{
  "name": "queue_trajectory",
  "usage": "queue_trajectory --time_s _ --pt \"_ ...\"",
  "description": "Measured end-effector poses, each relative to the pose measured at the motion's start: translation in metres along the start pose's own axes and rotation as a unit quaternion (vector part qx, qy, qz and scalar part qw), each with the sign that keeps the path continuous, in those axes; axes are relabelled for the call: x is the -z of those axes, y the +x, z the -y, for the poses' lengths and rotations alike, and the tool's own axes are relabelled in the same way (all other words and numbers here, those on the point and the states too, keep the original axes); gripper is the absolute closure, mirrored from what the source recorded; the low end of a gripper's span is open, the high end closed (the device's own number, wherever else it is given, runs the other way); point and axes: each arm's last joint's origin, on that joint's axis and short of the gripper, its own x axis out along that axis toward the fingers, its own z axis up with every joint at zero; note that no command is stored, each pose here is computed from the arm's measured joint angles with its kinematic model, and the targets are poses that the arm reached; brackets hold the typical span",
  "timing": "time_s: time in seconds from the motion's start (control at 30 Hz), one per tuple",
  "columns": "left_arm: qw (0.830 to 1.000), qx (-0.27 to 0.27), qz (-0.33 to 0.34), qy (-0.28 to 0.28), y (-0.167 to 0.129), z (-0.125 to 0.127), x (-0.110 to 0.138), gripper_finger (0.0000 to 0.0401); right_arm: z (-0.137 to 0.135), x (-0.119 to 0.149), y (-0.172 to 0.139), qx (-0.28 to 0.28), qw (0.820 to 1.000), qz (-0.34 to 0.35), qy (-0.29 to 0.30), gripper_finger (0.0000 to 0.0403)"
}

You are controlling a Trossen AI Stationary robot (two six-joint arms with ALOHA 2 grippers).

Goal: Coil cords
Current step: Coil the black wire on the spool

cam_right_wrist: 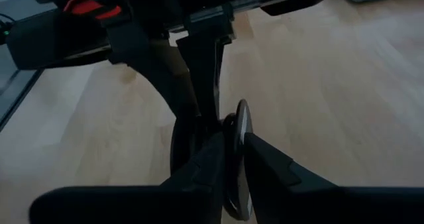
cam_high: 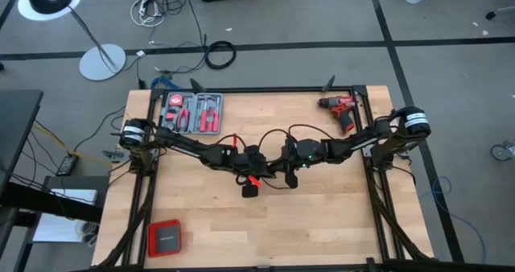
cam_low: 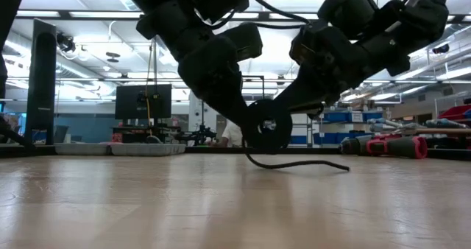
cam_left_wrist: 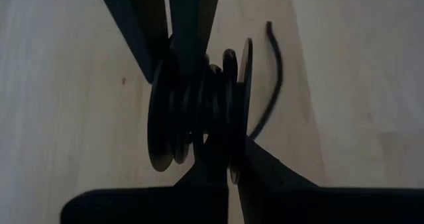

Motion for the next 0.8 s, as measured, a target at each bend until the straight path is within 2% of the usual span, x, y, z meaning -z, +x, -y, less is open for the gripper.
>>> queue_trajectory --time_s 0.1,0.23,0.57,0.67,0.8 --pt "1.000 -0.006 -0.007 0.001 -0.0004 -0.0005 0.0004 0.0391 0.0010 0.0025 0.0023 0.002 1.000 -0.004 0.003 0.0354" --pt "1.000 -0.010 -0.009 0.001 -0.0001 -0.0006 0.0009 0.0391 0.0006 0.0034 0.0022 0.004 1.000 -0.008 0.000 0.0393" --pt "1.000 -0.014 -0.009 -0.008 -0.0001 -0.0007 0.0013 0.0384 -0.0018 0.0049 0.0024 0.006 1.000 -0.011 0.000 0.0400" --pt "1.000 -0.011 -0.009 -0.012 -0.0001 -0.0005 0.0013 0.0356 -0.0025 0.0061 0.0024 0.007 1.000 -0.015 0.000 0.0401" --pt "0.999 -0.011 -0.029 -0.010 -0.0054 -0.0009 -0.0043 0.0300 -0.0027 0.0086 0.0027 0.004 1.000 -0.024 0.004 0.0401"
